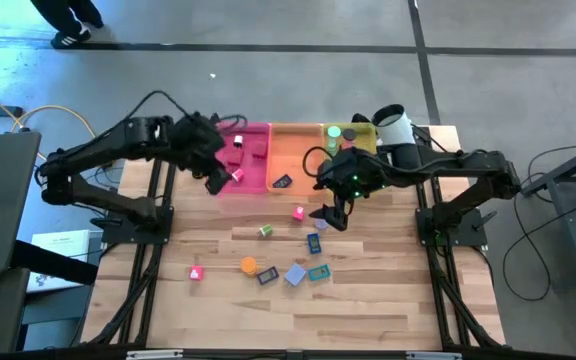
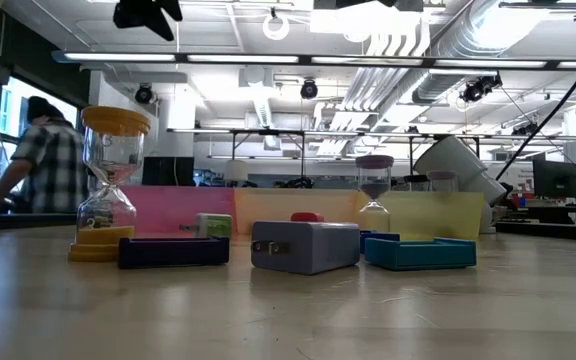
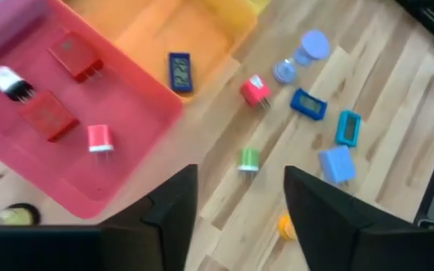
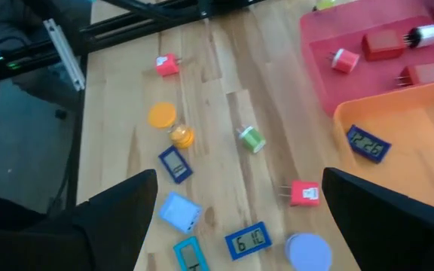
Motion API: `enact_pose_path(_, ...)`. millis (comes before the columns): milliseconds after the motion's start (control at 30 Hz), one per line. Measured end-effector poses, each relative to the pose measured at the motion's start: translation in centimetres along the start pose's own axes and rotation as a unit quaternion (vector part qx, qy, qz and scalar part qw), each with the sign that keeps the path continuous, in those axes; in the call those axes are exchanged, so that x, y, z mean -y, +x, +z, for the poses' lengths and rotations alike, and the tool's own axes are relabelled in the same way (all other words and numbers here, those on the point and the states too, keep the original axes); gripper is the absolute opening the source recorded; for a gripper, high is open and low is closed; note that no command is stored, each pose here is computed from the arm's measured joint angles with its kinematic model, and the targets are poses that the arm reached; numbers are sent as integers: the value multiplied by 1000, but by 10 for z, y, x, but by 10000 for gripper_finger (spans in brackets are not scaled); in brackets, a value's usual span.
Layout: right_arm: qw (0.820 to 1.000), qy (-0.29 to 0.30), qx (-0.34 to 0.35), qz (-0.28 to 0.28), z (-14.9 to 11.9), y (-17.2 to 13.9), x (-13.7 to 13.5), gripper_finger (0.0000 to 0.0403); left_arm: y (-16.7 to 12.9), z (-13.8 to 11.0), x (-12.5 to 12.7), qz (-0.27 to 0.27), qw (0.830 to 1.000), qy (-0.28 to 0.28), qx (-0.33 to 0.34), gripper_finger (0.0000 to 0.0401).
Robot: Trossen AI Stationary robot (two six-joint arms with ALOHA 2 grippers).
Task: Pick & Place Office items
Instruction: Put the light blue digital clock into the orange bin
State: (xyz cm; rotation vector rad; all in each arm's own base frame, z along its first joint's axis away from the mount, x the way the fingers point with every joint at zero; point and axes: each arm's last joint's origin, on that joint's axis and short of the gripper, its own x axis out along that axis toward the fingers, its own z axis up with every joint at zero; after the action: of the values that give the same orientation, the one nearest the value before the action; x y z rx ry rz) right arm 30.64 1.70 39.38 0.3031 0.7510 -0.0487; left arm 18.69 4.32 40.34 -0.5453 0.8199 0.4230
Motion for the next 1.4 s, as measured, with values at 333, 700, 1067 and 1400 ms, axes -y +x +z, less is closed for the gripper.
enact_pose_path(333, 996, 36, -76, 13, -24, -1, -28, 366, 14, -25, 51, -47, 997, -6, -58, 316)
enact_pose_path(700, 992, 21, -125, 23, -44, 5, -57, 366, 8, -54, 94, -74, 997, 12, -27, 325)
enact_pose_path(1067, 987, -59, -144, 44, -56, 10, -77, 366, 1, -75, 114, -101, 994, 33, -32, 325)
enact_pose_path(1400, 975, -125, -181, 12, -76, 70, -102, 366, -13, -102, 128, -137, 987, 53, -58, 325)
